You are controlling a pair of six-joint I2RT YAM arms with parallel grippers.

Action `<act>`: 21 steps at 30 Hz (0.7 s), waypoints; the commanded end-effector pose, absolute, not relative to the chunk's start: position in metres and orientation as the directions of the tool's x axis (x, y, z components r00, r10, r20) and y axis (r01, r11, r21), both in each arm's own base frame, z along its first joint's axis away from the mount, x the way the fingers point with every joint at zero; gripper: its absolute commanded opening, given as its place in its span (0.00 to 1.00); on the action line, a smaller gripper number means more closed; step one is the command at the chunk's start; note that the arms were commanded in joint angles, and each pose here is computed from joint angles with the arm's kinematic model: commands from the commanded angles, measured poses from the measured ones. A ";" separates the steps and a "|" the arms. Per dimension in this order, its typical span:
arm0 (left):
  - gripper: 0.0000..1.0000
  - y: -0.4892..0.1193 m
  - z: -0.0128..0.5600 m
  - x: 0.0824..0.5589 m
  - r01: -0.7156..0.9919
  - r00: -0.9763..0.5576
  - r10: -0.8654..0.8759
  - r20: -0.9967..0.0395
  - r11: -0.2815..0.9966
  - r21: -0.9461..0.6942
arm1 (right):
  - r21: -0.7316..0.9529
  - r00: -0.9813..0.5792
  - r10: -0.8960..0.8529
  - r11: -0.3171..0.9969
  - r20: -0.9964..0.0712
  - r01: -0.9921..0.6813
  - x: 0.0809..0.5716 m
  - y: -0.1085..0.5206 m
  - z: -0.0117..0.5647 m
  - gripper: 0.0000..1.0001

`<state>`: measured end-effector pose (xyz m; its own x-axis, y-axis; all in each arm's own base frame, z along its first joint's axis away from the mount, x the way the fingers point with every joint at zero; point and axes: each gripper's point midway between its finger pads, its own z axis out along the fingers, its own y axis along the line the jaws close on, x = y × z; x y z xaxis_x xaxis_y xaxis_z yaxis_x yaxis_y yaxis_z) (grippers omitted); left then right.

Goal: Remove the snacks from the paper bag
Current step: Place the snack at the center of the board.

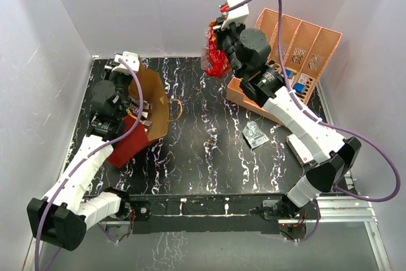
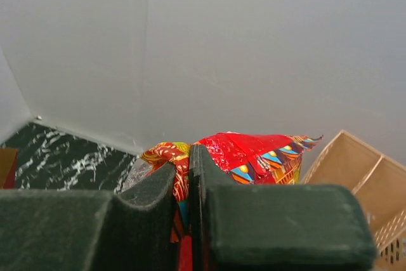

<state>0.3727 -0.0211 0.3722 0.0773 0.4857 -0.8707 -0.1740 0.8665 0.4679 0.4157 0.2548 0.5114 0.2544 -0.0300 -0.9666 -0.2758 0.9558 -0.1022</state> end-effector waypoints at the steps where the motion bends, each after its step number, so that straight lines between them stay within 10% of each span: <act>1: 0.00 -0.039 0.441 0.369 -0.152 0.278 0.517 -0.809 0.856 0.495 | 0.043 0.376 0.155 0.956 -0.914 -0.290 0.399 0.230 0.553 0.08; 21: 0.00 -0.075 0.321 0.252 0.285 0.183 0.207 -0.961 0.924 0.253 | 0.124 0.133 0.188 0.914 -0.973 -0.385 0.452 0.256 0.427 0.08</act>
<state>0.2669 -0.0681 0.3350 0.2215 0.2908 -0.9308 0.2225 0.9143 0.3386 0.4498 0.2457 0.3495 -0.0768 -0.0116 -0.9970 -0.3356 0.9419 0.0149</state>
